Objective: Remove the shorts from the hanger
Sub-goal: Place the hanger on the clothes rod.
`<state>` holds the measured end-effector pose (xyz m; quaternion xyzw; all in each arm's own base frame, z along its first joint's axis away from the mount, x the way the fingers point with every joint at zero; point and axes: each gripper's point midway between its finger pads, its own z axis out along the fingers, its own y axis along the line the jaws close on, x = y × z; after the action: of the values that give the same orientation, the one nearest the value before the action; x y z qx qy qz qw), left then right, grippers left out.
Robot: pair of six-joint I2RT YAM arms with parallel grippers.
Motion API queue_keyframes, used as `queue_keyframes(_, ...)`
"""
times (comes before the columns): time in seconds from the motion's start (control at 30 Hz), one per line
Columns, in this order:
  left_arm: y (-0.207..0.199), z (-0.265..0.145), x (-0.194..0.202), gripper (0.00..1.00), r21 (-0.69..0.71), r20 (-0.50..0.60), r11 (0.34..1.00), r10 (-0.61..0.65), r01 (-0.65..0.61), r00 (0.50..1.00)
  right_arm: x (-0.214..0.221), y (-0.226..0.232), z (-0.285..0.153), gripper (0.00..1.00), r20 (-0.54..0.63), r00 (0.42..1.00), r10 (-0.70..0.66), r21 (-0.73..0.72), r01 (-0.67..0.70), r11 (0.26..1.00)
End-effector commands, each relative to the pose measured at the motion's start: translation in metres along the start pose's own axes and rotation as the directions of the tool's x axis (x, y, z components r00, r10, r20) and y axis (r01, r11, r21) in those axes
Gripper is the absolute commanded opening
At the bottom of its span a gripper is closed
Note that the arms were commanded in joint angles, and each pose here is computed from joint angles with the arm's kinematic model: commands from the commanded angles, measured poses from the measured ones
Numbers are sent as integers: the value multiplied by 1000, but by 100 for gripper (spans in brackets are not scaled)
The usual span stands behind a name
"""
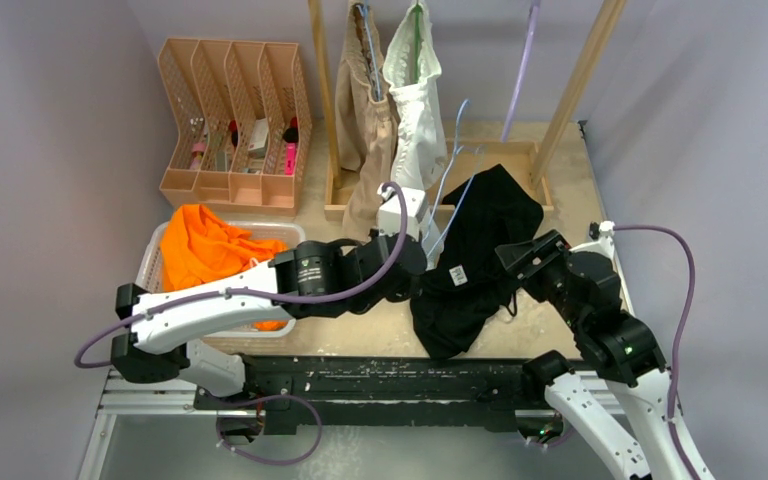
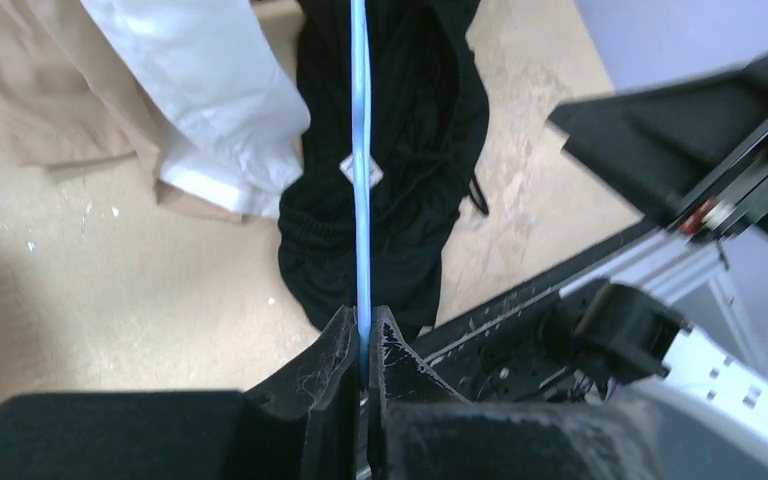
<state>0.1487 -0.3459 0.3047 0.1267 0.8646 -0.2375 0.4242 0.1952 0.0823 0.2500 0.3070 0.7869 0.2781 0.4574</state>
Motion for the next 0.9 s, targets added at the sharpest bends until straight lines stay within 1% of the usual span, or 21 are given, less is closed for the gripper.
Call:
queue_keyframes(0.0, -11, -15, -66, 0, -34, 179, 999, -33, 40, 983, -7, 11, -7, 67, 11, 1000, 18, -32, -17, 999)
queue_keyframes(0.13, -21, -17, -92, 0, -66, 225, 998, 3, 12, 974, -10, 7, -11, 67, 29, 999, 32, -21, -31, 999)
queue_keyframes(0.3, -19, -22, -119, 0, -134, 282, 991, 54, -16, 958, -16, 5, -18, 67, 59, 998, 37, -19, -36, 999)
queue_keyframes(0.4, -12, -15, -134, 0, -132, 282, 991, 52, -15, 958, -18, 3, -21, 67, 70, 997, 38, -17, -37, 999)
queue_keyframes(0.53, -5, 1, -149, 0, -64, 231, 998, 27, -13, 973, -17, 1, -20, 67, 70, 997, 36, -12, -36, 999)
queue_keyframes(0.7, -12, 6, -169, 0, -23, 245, 1000, 27, -22, 969, -11, -3, -15, 67, 54, 998, 38, -5, -38, 999)
queue_keyframes(0.87, -23, 17, -180, 0, 10, 254, 999, 32, -35, 967, -9, -1, -12, 67, 46, 998, 30, -9, -30, 1000)
